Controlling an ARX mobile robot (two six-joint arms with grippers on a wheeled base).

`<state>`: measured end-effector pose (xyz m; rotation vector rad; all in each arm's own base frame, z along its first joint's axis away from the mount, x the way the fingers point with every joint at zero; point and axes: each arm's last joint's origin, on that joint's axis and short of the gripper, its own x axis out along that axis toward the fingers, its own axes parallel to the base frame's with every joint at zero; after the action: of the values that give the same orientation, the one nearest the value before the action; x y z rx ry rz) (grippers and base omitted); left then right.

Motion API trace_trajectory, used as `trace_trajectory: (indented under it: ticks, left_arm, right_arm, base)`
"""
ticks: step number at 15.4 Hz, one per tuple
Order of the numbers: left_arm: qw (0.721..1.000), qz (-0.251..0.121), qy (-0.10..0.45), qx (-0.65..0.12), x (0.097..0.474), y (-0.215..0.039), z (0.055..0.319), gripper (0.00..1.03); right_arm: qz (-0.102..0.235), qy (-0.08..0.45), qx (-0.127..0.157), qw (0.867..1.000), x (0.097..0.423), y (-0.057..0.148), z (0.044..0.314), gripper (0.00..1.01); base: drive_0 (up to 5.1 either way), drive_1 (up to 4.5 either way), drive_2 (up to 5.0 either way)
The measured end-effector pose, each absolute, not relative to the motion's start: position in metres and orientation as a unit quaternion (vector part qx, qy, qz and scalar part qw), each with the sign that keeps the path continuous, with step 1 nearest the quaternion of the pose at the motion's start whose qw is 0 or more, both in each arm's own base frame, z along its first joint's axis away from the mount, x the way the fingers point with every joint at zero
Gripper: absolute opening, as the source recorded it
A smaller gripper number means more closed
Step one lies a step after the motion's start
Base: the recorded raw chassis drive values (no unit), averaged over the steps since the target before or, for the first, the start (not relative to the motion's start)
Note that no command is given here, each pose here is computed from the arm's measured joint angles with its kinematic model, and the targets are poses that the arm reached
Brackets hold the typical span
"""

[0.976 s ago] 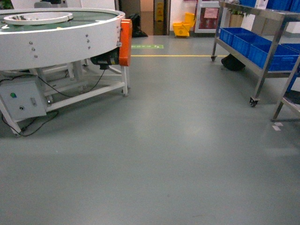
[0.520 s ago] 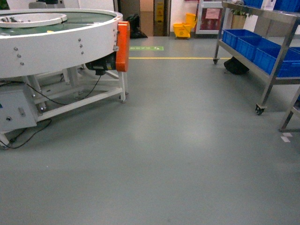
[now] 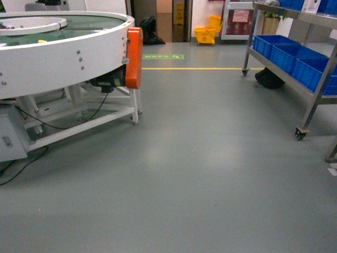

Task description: Pick red block from blue box to shelf

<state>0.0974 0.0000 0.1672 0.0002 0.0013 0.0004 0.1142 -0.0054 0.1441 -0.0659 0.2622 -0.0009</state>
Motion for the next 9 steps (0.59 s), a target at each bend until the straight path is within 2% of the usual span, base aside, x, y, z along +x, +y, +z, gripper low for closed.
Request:
trace_trajectory:
  ticks: [9]
  left_arm:
    - [1.000, 0.000, -0.002, 0.000, 0.0974, 0.0000, 0.1676, 0.98]
  right_arm:
    - [0.000, 0.130, -0.033, 0.991, 0.1142, -0.0054, 0.1442, 0.28]
  base:
    - [0.0, 4.33, -4.3]
